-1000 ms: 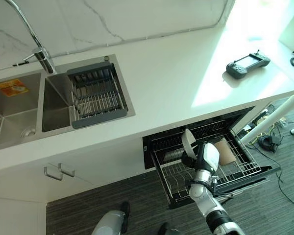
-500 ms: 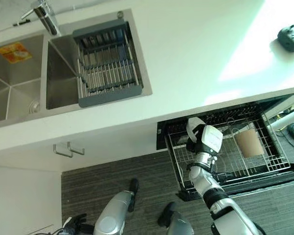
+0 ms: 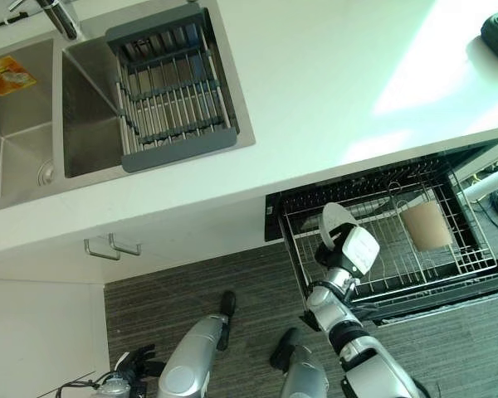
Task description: Place the dishes in the dishwasher.
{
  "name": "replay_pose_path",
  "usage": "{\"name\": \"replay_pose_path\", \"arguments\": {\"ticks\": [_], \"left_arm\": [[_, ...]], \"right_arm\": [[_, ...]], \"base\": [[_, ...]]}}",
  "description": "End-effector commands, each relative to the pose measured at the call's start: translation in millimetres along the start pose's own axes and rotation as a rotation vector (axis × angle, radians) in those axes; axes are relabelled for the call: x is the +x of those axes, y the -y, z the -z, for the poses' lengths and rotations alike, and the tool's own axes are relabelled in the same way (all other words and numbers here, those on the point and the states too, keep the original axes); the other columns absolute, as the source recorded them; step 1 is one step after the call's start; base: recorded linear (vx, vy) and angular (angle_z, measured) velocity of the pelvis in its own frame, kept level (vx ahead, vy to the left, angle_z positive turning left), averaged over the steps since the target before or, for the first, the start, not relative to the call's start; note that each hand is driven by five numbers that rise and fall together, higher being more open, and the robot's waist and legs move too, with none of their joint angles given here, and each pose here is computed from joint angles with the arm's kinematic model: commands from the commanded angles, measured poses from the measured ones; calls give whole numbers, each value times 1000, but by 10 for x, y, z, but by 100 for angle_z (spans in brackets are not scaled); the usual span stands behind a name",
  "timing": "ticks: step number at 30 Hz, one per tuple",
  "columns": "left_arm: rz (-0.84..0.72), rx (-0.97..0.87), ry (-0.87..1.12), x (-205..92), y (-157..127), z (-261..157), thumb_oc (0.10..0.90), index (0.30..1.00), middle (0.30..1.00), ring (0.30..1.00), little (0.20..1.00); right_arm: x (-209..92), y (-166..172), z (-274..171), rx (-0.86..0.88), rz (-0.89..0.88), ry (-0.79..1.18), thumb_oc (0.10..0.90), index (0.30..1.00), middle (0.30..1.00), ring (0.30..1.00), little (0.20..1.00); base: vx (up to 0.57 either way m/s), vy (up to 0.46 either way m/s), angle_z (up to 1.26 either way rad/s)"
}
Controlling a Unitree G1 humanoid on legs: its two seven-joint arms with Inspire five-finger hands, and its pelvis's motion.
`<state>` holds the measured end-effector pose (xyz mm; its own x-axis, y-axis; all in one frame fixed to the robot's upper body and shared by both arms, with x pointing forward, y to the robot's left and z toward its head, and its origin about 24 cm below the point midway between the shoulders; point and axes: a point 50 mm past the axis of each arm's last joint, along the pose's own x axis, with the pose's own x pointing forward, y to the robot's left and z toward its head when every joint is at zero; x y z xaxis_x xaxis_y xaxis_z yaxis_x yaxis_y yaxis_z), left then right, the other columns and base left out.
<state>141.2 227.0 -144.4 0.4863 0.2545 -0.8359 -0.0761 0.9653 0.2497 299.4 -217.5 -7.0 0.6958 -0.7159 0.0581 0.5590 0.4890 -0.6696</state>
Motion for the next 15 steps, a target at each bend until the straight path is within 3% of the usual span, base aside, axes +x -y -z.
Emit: {"name": "replay_pose_path", "arguments": {"ticks": [1, 2, 5, 7, 8, 9, 15], "left_arm": [[-44, -23, -74, -49, -1, 275, 800, 900, 900, 900, 900], [-39, -27, -72, -46, 43, 253, 800, 900, 900, 900, 900], [-36, -28, -73, -39, 62, 234, 800, 900, 900, 900, 900], [-37, -19, -75, -30, 57, 203, 800, 900, 900, 900, 900], [-45, -2, -77, -18, -13, 161, 800, 900, 900, 900, 900], [-59, 14, -77, -20, -79, 153, 800, 900, 900, 900, 900], [-80, 37, -72, -17, -223, 151, 800, 900, 900, 900, 900]], "right_arm": [[48, 128, 348, -18, 62, -161, 400, 300, 300, 300, 300], [27, 120, 382, -25, 68, -185, 800, 900, 900, 900, 900], [30, 83, 466, 2, -26, -269, 800, 900, 900, 900, 900], [4, -96, 337, 193, -292, -233, 800, 900, 900, 900, 900], [-19, -201, 202, 207, -496, -142, 800, 900, 900, 900, 900], [25, -177, 143, 171, -574, -75, 800, 900, 900, 900, 900], [25, -204, 151, 123, -744, -69, 800, 900, 900, 900, 900]], "base": [[33, 52, -6], [34, 43, -8], [4, 10, -2], [2, -22, 1], [29, -104, 0], [29, -95, -2], [22, -66, -1]]}}
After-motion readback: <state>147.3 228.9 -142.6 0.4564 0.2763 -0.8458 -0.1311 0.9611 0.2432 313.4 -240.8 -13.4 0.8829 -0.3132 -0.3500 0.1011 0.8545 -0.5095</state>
